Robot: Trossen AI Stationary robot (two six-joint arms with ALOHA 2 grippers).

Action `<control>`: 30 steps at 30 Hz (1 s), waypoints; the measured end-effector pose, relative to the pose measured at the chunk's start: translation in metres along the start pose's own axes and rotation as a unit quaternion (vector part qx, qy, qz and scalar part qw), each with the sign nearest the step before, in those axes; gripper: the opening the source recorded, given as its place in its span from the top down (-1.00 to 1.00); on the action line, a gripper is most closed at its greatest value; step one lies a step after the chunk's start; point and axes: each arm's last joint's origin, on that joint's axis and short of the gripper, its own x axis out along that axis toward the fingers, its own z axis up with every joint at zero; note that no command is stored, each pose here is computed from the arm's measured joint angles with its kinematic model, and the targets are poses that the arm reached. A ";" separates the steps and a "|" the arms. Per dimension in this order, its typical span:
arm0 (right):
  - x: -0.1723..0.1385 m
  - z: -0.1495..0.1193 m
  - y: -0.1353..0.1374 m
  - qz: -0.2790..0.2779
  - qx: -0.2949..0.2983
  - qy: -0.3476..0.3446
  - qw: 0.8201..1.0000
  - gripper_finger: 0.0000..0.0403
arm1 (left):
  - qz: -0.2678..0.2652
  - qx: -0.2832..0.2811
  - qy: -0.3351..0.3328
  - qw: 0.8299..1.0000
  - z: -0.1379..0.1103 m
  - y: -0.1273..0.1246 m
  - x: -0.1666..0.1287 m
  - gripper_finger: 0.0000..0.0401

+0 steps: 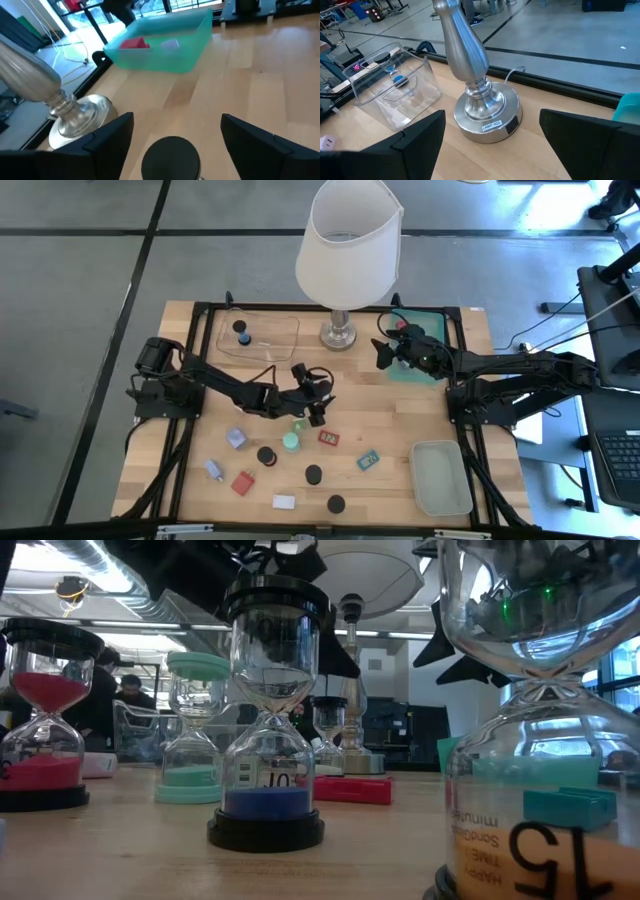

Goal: Pick & Place Office items
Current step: Put the light blue hourglass into the transparent bin

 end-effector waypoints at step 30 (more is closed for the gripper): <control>0.000 0.000 0.000 0.000 0.000 0.000 1.000 -0.63 | -0.008 -0.152 -0.042 0.987 -0.046 0.019 -0.005 -0.65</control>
